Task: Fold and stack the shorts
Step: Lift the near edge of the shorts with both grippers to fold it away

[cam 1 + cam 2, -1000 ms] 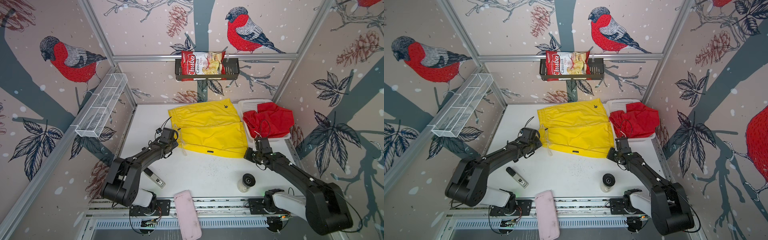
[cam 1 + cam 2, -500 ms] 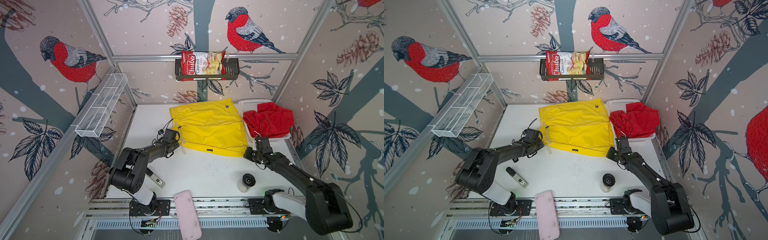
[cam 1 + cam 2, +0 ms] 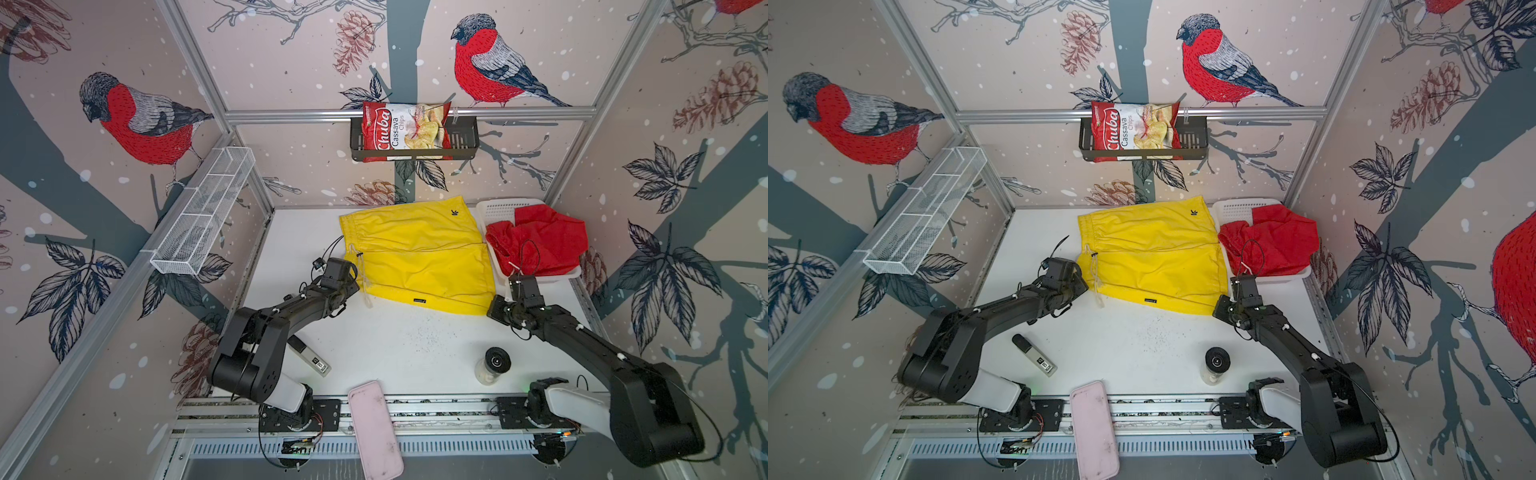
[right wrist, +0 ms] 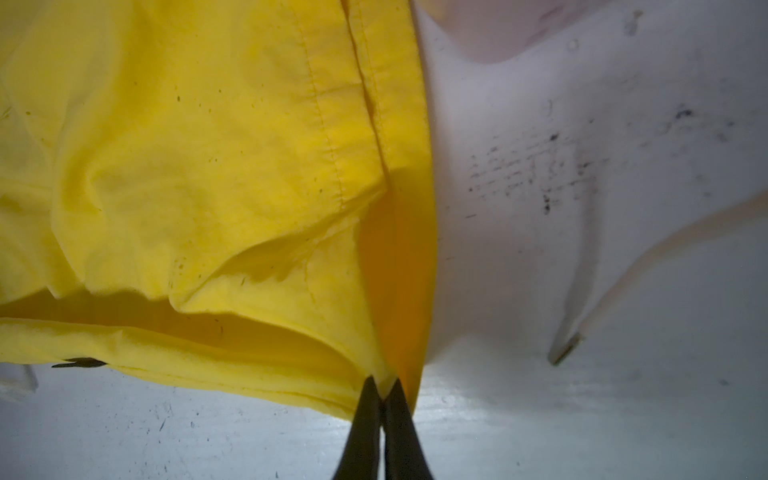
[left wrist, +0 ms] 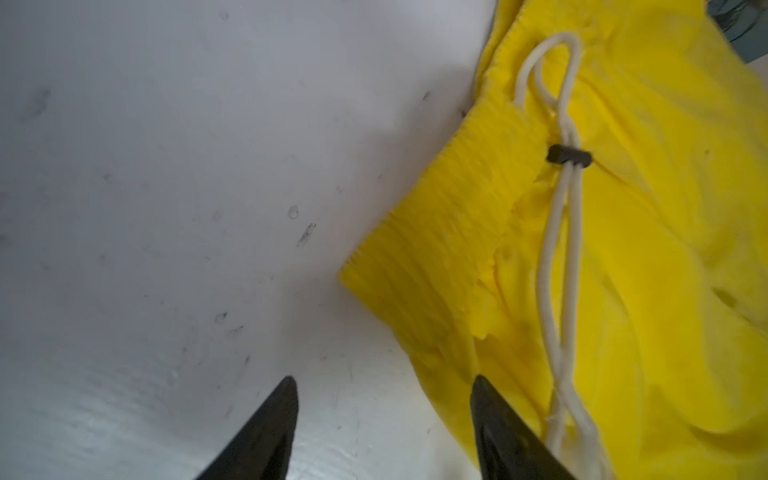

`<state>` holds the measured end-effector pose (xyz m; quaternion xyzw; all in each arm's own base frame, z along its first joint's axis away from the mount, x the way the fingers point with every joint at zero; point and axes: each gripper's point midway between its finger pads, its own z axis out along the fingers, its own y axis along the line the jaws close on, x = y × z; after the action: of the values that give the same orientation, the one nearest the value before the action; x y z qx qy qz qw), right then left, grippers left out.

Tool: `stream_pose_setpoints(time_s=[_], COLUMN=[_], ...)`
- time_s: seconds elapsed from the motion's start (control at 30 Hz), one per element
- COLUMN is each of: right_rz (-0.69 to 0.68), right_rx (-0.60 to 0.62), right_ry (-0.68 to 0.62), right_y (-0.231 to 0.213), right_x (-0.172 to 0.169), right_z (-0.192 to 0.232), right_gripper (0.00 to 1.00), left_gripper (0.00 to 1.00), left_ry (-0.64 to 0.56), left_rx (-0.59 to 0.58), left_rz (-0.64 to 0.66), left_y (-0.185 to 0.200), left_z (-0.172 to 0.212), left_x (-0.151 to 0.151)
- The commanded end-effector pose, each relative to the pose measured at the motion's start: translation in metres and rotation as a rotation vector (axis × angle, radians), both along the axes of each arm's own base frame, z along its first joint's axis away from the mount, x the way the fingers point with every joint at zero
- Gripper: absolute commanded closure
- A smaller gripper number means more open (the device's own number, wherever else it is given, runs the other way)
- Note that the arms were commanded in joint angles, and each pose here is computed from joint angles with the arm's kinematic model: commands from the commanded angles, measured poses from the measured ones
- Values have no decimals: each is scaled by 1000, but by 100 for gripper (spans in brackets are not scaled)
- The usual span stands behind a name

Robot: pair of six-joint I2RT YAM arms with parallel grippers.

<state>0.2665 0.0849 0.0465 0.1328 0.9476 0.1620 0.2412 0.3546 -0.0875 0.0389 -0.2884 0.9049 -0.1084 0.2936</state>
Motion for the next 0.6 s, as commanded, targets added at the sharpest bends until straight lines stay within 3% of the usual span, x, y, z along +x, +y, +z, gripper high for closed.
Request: stream_pose_setpoints(time_s=[0.0, 0.33, 0.43, 0.5, 0.57], right_rz=[3, -4, -1, -3, -4], right_rx=[9, 6, 6, -2, -8], right_ry=[-10, -6, -7, -7, -11], right_y=[1, 0, 1, 0, -1], right_x=[2, 3, 4, 5, 5], right_z=[2, 2, 5, 8, 11], right_gripper=[100, 100, 100, 100, 100], left_gripper=[35, 52, 74, 100, 100], left_ry=[-5, 102, 123, 148, 160], left_rx=[3, -23, -8, 2, 14], left_rz=[-10, -62, -77, -104, -104], left_y=[-4, -16, -17, -19, -18], left_z=[-6, -48, -56, -59, -59], left_x=[11, 8, 9, 11, 11])
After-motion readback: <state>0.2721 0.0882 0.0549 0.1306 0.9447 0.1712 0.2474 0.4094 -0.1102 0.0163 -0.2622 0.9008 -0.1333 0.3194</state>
